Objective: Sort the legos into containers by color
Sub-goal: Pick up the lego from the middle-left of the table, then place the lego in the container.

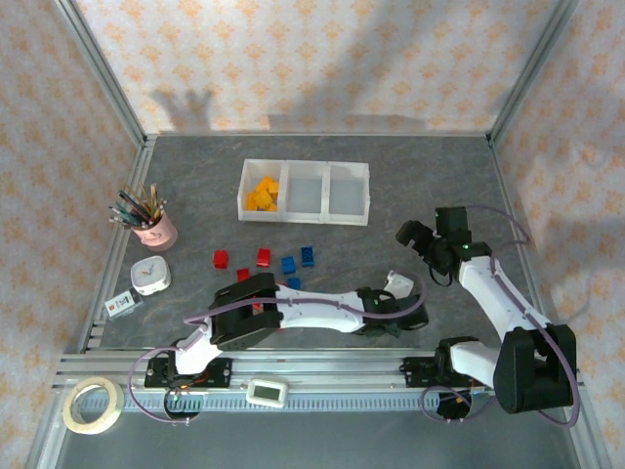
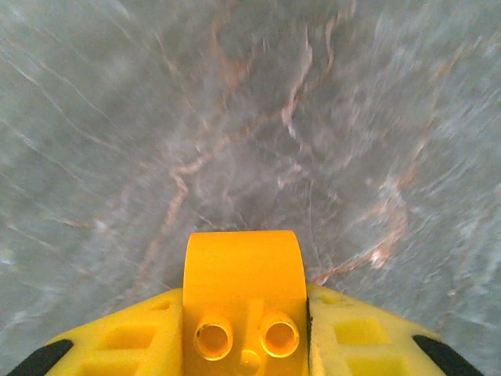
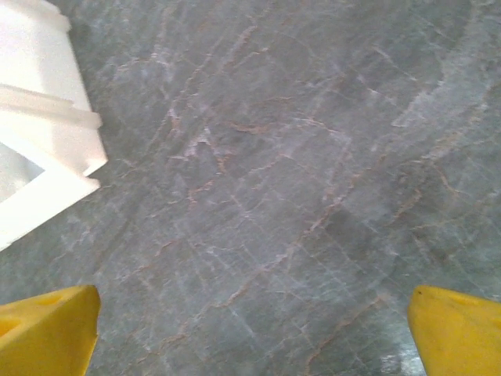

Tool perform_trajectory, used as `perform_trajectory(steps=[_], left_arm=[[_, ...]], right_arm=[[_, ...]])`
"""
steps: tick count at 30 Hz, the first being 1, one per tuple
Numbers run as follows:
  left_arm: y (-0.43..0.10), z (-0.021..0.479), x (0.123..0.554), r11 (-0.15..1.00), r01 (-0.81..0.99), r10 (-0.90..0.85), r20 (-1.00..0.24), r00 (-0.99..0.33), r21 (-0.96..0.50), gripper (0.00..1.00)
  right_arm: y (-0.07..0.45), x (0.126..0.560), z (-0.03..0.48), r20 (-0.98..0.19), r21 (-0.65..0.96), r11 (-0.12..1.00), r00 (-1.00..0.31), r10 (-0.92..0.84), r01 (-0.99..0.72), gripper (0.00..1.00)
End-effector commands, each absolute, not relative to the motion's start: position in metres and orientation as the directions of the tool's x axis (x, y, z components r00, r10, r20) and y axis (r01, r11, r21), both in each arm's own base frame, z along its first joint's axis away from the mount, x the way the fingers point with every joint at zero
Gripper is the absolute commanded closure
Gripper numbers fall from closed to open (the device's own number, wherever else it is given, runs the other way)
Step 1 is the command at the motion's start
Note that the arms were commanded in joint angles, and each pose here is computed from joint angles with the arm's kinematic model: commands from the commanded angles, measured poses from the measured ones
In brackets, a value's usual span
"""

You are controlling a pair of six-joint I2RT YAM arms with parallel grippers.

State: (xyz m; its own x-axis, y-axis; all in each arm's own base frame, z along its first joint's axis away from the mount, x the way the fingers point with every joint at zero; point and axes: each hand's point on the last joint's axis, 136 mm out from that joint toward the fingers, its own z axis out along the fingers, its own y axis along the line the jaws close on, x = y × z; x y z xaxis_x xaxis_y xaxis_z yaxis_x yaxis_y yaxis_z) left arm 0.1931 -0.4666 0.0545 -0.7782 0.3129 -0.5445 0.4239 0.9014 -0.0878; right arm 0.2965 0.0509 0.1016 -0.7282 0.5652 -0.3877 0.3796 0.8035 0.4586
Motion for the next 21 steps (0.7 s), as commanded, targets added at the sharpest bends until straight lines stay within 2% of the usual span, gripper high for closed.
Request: perform_trajectory(steps=[1,7,11,18,21], left_arm=[[-0.445,0.132,0.224,0.920,0.353,0.168,-0.647,-0.744,-0.168,0.67],[-0.376,0.193,0.272,0.937,0.229,-0.027,-0.710,-0.703,-0.263,0.68],[-0.310,0.208,0.314,0.966,0.089,-0.122,-0.735,-0.666,-0.241,0.69],[-0.191,0.210,0.392,0.963,-0.177,-0.267,-0.764,-0.587,-0.201,0.69],[-0.151,0.200,0.423,0.947,-0.267,-0.303,-0.770,-0.562,-0.178,0.69]], right_arm=[[0.059,0.308,0.120,-0.414,0.492,0.814,-0.739,0.532,0.310,0.01],[0.087,0.317,0.133,-0.415,0.544,0.806,-0.761,0.498,0.231,0.00],[0.118,0.323,0.142,-0.434,0.572,0.807,-0.779,0.452,0.149,0.00],[0.194,0.322,0.155,-0.477,0.608,0.794,-0.813,0.334,-0.030,0.00],[0.206,0.324,0.155,-0.485,0.607,0.793,-0.814,0.319,-0.051,0.00]])
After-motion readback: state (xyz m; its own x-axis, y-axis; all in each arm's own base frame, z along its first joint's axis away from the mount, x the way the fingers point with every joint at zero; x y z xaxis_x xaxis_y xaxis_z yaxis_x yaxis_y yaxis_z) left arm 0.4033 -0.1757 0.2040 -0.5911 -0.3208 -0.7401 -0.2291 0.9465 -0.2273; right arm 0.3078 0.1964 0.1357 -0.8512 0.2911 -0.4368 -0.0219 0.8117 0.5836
